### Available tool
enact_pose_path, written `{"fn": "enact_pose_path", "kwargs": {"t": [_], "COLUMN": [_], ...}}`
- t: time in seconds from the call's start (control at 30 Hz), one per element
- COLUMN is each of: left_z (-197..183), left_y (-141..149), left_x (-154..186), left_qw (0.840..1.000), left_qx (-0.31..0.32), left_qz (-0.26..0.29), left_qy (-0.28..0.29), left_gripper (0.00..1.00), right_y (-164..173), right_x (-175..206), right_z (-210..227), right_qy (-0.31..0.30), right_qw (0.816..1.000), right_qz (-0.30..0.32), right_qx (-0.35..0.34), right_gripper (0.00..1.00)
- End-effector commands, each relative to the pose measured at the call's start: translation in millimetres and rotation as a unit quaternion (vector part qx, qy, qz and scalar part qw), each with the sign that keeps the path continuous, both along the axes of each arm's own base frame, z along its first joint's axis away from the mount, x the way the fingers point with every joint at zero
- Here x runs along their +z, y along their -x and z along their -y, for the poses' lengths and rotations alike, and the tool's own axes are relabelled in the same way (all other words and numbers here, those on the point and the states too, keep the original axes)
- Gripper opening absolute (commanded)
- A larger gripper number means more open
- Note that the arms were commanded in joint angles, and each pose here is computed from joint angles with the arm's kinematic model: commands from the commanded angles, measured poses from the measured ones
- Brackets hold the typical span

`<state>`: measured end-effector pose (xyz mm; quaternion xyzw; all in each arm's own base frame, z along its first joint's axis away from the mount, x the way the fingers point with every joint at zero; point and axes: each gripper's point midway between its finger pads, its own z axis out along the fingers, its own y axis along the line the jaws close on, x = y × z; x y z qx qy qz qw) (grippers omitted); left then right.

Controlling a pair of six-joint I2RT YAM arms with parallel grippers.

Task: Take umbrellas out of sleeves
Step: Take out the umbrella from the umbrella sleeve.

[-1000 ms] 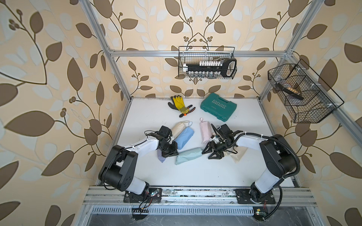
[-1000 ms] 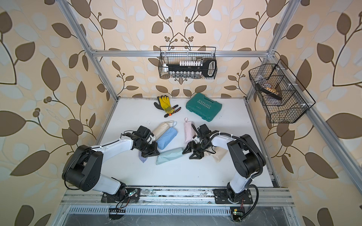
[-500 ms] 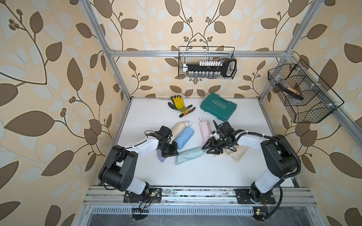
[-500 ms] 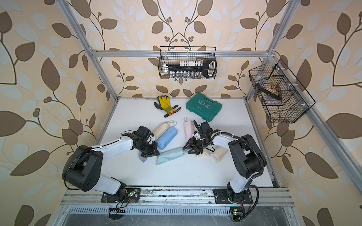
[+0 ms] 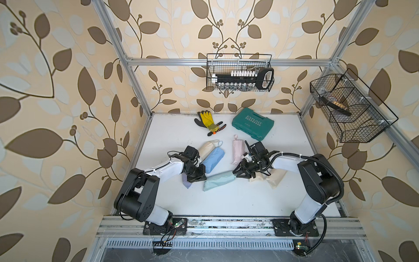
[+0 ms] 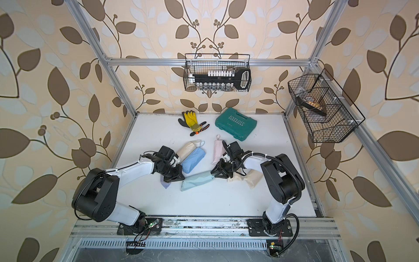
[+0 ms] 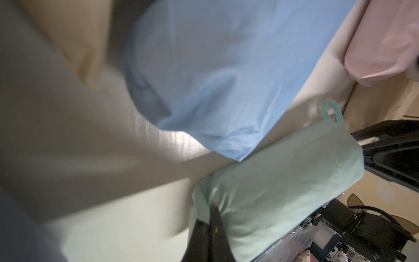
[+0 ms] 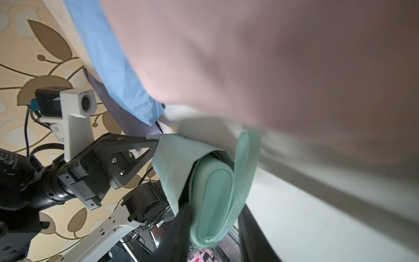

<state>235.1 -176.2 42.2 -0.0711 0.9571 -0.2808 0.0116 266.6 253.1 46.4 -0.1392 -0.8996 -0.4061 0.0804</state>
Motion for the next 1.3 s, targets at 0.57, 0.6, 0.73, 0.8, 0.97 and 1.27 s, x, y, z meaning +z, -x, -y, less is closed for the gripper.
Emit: {"fn": "enact_pose_path", "kwargs": {"t": [0.57, 0.6, 0.73, 0.8, 0.97, 1.27], "left_z": [-9.6, -10.6, -13.4, -13.8, -12.5, -14.8], "left_y": [11.9, 12.0, 10.5, 9.5, 8.0, 1.3], "left_x": [-4.0, -3.6, -1.0, 0.3, 4.5, 20.3], "left_qw": [0.999, 0.999, 0.999, 0.999, 0.999, 0.998], "left_qx": [-0.012, -0.012, -0.014, -0.014, -0.018, -0.032], "left_qz": [-0.015, -0.015, -0.009, -0.006, 0.001, 0.032], "left_qy": [-0.026, -0.028, -0.035, -0.034, -0.03, -0.036], "left_gripper": [0.0, 0.0, 0.0, 0.0, 0.0, 0.0], "right_y": [-5.2, -6.6, -11.4, -13.0, -14.7, -17.1], "right_x": [-10.8, -8.3, 3.2, 9.0, 14.4, 20.5], "right_z": [12.3, 16.1, 30.2, 33.7, 40.7, 66.5], "right_qy": [0.044, 0.049, 0.073, 0.085, 0.095, 0.101], "right_qw": [0.999, 0.998, 0.996, 0.995, 0.994, 0.992], "right_qz": [-0.001, 0.004, 0.023, 0.041, 0.049, 0.052], "right_qx": [-0.023, -0.028, -0.037, -0.025, -0.025, -0.047], "right_gripper": [0.0, 0.0, 0.0, 0.0, 0.0, 0.0]}}
